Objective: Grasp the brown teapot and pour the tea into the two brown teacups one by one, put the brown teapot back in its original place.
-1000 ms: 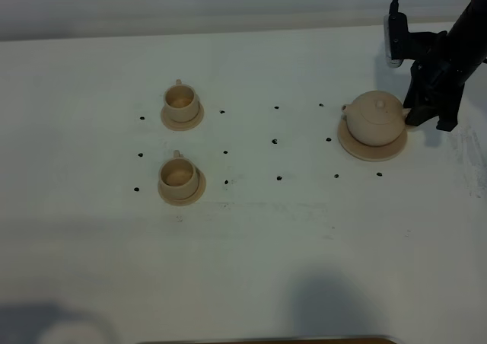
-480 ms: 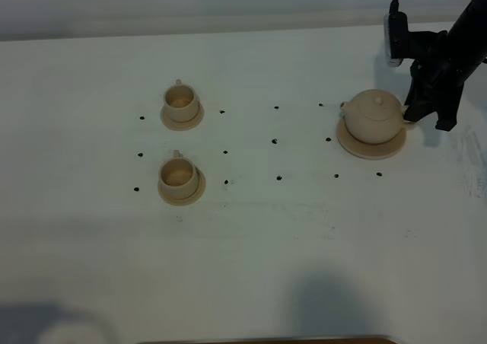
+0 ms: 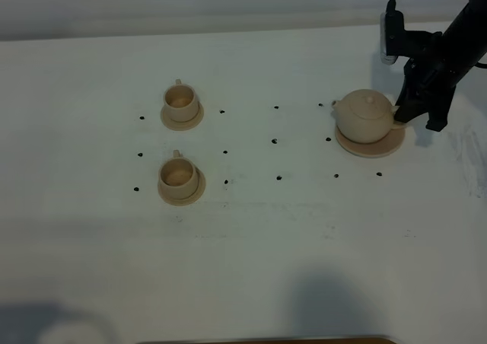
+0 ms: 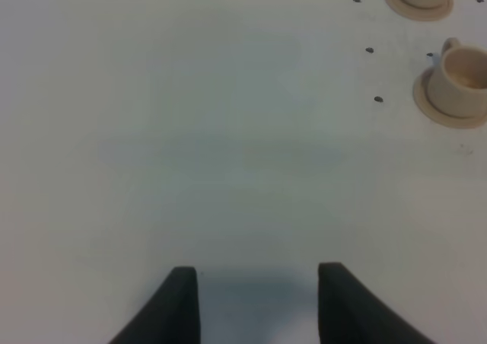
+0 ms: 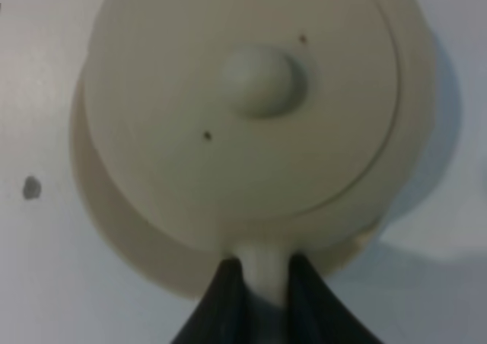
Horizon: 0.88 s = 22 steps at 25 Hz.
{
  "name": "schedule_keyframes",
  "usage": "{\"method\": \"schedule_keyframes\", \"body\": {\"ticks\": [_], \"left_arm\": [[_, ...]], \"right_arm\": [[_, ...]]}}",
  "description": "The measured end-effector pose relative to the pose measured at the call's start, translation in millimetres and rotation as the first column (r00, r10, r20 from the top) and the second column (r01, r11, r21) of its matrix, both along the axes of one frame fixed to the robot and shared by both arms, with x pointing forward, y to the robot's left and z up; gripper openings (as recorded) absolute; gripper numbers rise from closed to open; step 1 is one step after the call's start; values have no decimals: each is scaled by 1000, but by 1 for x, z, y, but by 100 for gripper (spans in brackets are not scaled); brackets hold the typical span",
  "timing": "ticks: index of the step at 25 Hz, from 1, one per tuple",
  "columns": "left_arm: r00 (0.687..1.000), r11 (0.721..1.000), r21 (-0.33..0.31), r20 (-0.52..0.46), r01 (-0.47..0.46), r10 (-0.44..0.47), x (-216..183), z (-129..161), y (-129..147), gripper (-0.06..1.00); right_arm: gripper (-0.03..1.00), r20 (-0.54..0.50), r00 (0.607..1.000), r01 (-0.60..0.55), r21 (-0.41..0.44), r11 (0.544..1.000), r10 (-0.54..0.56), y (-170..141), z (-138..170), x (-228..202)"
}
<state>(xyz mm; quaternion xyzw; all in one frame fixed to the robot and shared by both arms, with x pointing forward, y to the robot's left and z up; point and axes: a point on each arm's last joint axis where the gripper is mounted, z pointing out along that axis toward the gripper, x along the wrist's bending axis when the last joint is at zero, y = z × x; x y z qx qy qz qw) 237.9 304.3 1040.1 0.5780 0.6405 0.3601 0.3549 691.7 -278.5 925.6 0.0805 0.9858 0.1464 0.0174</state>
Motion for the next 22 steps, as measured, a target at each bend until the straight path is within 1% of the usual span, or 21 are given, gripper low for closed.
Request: {"method": "schedule_keyframes", "body": {"ticks": [4, 13, 17, 22], "left_arm": [[1000, 1000, 0, 0, 0, 0, 0, 0, 0, 43], [1000, 1000, 0, 0, 0, 0, 0, 0, 0, 43], [1000, 1000, 0, 0, 0, 0, 0, 0, 0, 43], [1000, 1000, 0, 0, 0, 0, 0, 0, 0, 43]], "right_arm": [[9, 3, 1000, 3, 4, 1000, -3, 0, 2, 0], [9, 30, 1000, 8, 6, 1000, -8, 1, 19, -3], [9, 27, 999, 30, 8, 1000, -31, 1, 26, -5], [9, 18, 995, 94, 19, 995, -94, 8, 40, -8]]}}
